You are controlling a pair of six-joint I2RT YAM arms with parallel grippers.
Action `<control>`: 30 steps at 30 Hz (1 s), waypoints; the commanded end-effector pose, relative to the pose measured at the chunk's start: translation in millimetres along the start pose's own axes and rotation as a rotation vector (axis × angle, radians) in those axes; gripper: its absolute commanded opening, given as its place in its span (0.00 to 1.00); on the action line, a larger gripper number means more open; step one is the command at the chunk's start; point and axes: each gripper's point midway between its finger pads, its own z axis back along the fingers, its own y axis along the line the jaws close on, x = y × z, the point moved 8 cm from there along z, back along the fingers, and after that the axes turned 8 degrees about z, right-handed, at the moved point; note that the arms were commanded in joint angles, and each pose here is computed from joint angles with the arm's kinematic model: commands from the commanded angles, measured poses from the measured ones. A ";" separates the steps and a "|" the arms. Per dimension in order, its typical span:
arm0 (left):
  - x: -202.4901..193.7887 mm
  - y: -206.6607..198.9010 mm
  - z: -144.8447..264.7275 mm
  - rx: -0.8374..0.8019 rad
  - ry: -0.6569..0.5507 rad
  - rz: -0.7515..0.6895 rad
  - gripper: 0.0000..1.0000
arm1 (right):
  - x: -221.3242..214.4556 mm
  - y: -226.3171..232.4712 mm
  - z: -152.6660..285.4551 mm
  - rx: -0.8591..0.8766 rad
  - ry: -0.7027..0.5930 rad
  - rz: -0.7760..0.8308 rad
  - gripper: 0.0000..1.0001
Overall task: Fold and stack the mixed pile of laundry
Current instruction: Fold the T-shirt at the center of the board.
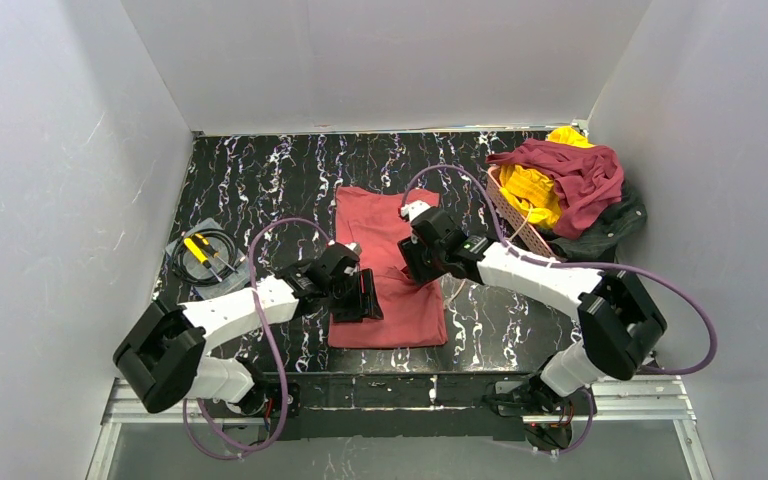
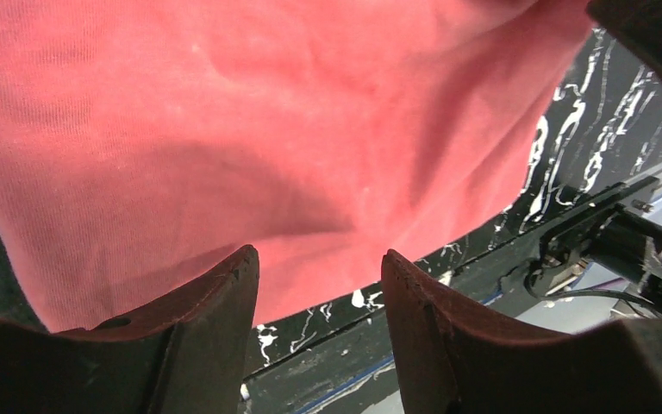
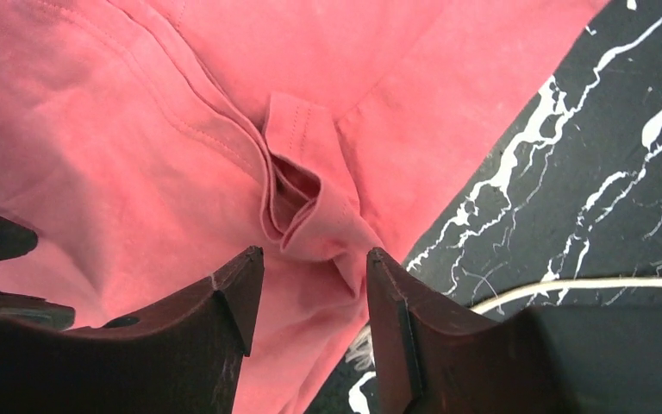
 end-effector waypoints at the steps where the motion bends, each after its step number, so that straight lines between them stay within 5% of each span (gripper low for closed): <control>1: -5.2 7.0 -9.6 0.002 0.011 0.014 0.52 | 24.4 4.9 -6.7 0.015 -0.068 0.038 0.54; 4: -8.9 13.2 -13.4 0.010 0.016 0.023 0.51 | 23.1 3.0 -13.1 -0.016 -0.050 0.035 0.47; 10: -17.3 36.4 -21.6 0.114 0.021 0.041 0.49 | 23.5 -12.2 -12.4 -0.194 -0.047 -0.045 0.11; 16: -34.1 62.5 -22.4 0.165 0.029 0.091 0.48 | 26.6 -31.4 -15.6 -0.207 -0.062 -0.135 0.05; 21: -41.9 72.6 -17.4 0.159 0.018 0.115 0.48 | 23.8 -49.6 -32.4 -0.236 0.005 -0.200 0.10; 30: -26.6 45.1 13.4 0.095 -0.034 0.063 0.55 | 46.6 -60.2 -19.4 -0.195 -0.037 -0.205 0.52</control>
